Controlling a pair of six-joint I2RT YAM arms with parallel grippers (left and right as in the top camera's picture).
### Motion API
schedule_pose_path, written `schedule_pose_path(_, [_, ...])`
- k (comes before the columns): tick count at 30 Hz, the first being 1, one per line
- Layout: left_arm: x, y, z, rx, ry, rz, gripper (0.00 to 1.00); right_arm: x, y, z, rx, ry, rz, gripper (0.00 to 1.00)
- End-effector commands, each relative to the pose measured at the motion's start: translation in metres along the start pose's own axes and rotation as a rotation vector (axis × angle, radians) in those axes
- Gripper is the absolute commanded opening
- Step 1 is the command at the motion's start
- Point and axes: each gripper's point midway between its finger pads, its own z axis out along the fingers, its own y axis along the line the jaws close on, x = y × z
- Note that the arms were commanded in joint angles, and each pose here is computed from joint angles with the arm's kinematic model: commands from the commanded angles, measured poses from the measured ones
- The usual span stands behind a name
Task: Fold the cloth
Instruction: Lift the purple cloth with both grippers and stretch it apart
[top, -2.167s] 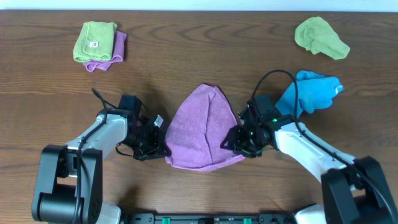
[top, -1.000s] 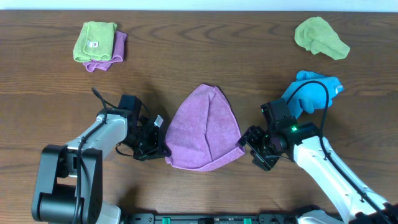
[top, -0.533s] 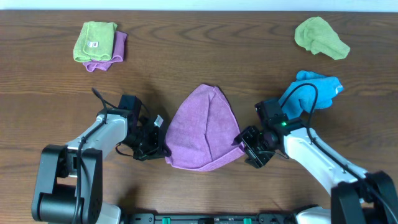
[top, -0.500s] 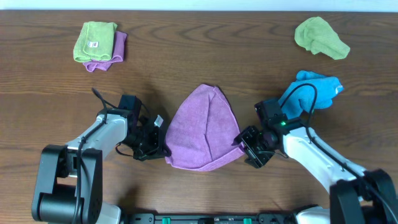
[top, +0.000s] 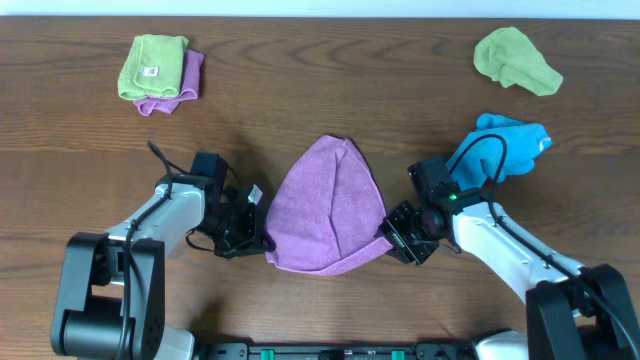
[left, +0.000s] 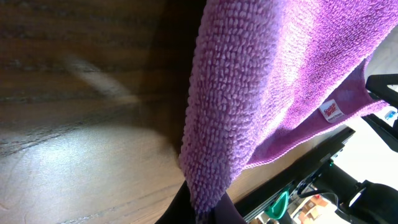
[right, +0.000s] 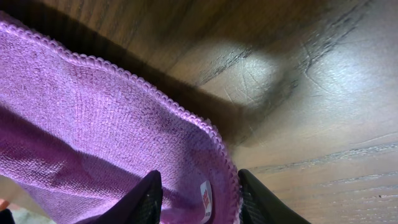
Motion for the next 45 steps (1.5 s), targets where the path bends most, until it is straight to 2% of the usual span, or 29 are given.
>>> schedule_pose_path(1, [-0.005, -0.003, -0.005, -0.001, -0.021, 0.03, 0.06, 0.001, -0.006, 0.002, 0.012, 0.012, 0.021, 0.41])
schedule_pose_path(7, [-0.005, -0.003, -0.005, 0.002, -0.02, 0.031, 0.06, 0.004, -0.016, 0.007, 0.031, 0.027, 0.032, 0.38])
schedule_pose_path(14, [-0.004, -0.003, -0.005, 0.002, -0.019, 0.03, 0.06, 0.009, -0.015, 0.011, 0.025, 0.034, 0.007, 0.27])
schedule_pose_path(16, [-0.004, -0.004, -0.005, 0.007, -0.018, 0.03, 0.06, 0.012, -0.012, 0.013, 0.018, 0.034, -0.015, 0.19])
schedule_pose_path(17, [-0.004, -0.006, -0.005, 0.017, -0.015, 0.03, 0.06, 0.013, -0.01, 0.014, 0.016, 0.031, -0.029, 0.08])
schedule_pose_path(18, [-0.003, -0.008, -0.005, 0.029, -0.013, 0.03, 0.06, 0.014, -0.01, 0.014, 0.017, 0.025, -0.038, 0.01])
schedule_pose_path(21, [-0.002, -0.019, -0.006, 0.093, -0.002, 0.032, 0.06, 0.01, 0.0, 0.012, -0.021, 0.006, -0.122, 0.01])
schedule_pose_path(25, [-0.011, -0.044, -0.018, 0.187, -0.017, 0.061, 0.06, 0.001, 0.038, -0.014, -0.149, -0.059, -0.252, 0.01])
schedule_pose_path(30, [-0.059, -0.104, -0.073, 0.321, -0.144, 0.106, 0.06, -0.012, 0.1, -0.079, -0.316, -0.225, -0.395, 0.01])
schedule_pose_path(33, [-0.086, -0.138, -0.112, 0.331, -0.259, 0.202, 0.06, -0.019, 0.13, -0.112, -0.386, -0.306, -0.435, 0.01])
schedule_pose_path(37, [-0.119, -0.167, -0.162, 0.26, -0.442, 0.249, 0.06, -0.029, 0.162, -0.154, -0.463, -0.422, -0.456, 0.02])
schedule_pose_path(40, [-0.133, -0.184, -0.184, 0.262, -0.533, 0.3, 0.06, -0.034, 0.177, -0.174, -0.51, -0.481, -0.47, 0.02])
schedule_pose_path(45, [-0.155, -0.193, -0.205, 0.254, -0.659, 0.304, 0.06, -0.053, 0.2, -0.195, -0.573, -0.536, -0.463, 0.02])
